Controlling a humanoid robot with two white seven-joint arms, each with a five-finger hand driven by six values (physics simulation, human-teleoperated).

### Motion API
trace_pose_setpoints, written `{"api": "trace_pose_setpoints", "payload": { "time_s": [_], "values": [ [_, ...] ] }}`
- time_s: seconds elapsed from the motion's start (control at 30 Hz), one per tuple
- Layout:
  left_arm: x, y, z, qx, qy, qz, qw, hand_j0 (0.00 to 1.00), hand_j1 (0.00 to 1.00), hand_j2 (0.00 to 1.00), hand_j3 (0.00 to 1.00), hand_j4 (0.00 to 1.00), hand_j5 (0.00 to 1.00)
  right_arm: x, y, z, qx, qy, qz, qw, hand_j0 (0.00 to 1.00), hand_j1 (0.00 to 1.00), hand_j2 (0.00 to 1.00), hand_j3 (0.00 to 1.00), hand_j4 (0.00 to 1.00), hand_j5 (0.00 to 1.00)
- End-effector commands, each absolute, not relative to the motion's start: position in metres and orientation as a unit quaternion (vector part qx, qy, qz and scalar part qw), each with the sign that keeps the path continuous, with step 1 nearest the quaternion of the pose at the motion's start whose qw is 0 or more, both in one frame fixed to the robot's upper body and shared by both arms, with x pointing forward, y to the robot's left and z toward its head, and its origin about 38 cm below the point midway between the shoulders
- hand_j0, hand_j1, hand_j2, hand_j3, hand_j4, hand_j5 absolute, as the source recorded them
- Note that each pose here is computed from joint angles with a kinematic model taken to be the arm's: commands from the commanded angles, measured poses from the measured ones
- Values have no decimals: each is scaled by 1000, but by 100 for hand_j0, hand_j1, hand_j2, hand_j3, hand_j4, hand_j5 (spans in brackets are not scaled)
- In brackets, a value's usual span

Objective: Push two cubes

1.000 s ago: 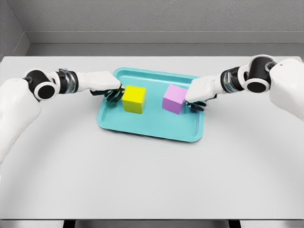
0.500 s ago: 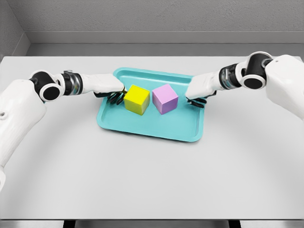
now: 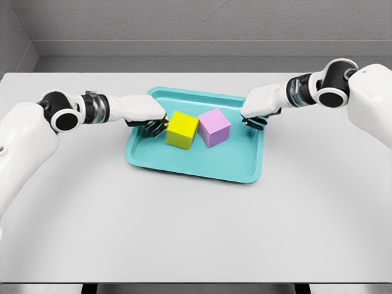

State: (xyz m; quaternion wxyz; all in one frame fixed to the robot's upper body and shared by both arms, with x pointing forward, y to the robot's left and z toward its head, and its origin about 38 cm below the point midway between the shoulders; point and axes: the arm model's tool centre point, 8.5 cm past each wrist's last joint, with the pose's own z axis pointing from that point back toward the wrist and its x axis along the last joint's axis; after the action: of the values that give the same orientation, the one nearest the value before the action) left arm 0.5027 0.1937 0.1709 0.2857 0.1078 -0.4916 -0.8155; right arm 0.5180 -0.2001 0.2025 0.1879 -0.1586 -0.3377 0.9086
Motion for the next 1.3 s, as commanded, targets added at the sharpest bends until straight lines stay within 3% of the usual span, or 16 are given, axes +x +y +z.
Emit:
{"api": "trace_pose_setpoints", "payload": {
  "time_s": [0.0, 0.37, 1.27],
  "values": [
    [498, 198, 181, 106, -502, -813, 277, 18, 18, 18, 18, 18, 18, 519, -202, 204, -160, -340, 906, 192, 9, 9, 9, 9, 9, 9],
    [481, 218, 176, 88, -482, -828, 273, 17, 17, 17, 17, 17, 17, 519, -206, 204, -162, -338, 907, 195, 10, 10, 10, 10, 10, 10],
    [472, 169, 145, 49, -471, -845, 249, 12, 12, 12, 12, 12, 12, 519, -207, 206, -164, -338, 906, 193, 12, 12, 12, 12, 12, 12]
  ]
}}
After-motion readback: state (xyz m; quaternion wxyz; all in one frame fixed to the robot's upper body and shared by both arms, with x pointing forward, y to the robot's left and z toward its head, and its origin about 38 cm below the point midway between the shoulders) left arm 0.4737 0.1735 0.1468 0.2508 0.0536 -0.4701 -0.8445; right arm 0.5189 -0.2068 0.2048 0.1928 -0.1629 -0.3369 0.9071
